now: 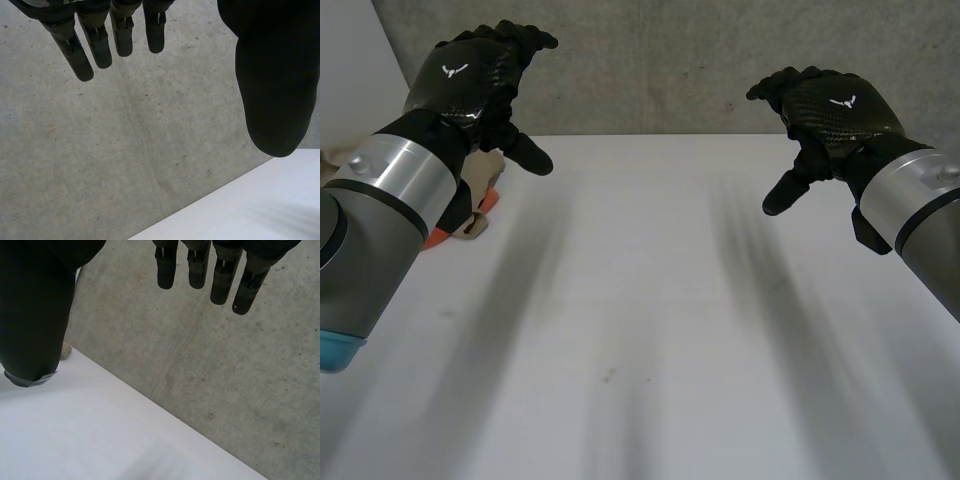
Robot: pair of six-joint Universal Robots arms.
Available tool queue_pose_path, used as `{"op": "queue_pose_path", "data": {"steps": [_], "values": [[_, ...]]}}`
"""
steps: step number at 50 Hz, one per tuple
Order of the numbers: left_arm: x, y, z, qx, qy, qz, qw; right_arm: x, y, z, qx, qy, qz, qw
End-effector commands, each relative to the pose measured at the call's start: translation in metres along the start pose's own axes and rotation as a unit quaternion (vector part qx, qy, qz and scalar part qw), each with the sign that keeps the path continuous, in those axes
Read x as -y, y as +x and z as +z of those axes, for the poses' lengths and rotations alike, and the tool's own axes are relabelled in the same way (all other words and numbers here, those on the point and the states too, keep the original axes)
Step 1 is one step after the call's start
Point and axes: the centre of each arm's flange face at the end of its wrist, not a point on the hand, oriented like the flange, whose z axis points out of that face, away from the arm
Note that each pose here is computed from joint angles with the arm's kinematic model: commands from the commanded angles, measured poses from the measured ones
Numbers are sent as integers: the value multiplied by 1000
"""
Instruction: Fold the laundry.
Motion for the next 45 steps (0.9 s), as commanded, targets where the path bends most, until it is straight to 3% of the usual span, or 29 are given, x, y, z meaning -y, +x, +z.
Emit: {"op": "queue_pose_path", "data": {"steps": [1,5,9,14,21,25,29,33,38,45], "values": [[0,0,1,-1,0,1,1000,0,0,0,1,1,-1,1000],[0,-1,4,0,4,6,1000,0,0,0,1,1,-1,1000],[-16,-24,24,29,3,34,999,0,0,0,1,1,-2,1000],[-56,-90,51,97,-32,103,989,0,0,0,1,0,-2,1000],[-108,-156,77,150,-76,165,972,-3,0,1,1,-5,-8,1000],[-139,-210,93,192,-68,219,954,-15,-1,6,3,-21,-8,1000],[-164,-244,104,215,-55,264,938,-19,-2,7,5,-28,-9,1000],[-187,-266,112,225,-46,297,927,-21,-2,8,5,-31,-10,999],[-211,-281,116,208,-51,304,928,-24,-2,8,6,-34,-10,999],[-213,-268,117,201,-50,303,930,-27,-2,10,7,-39,-10,999]]}}
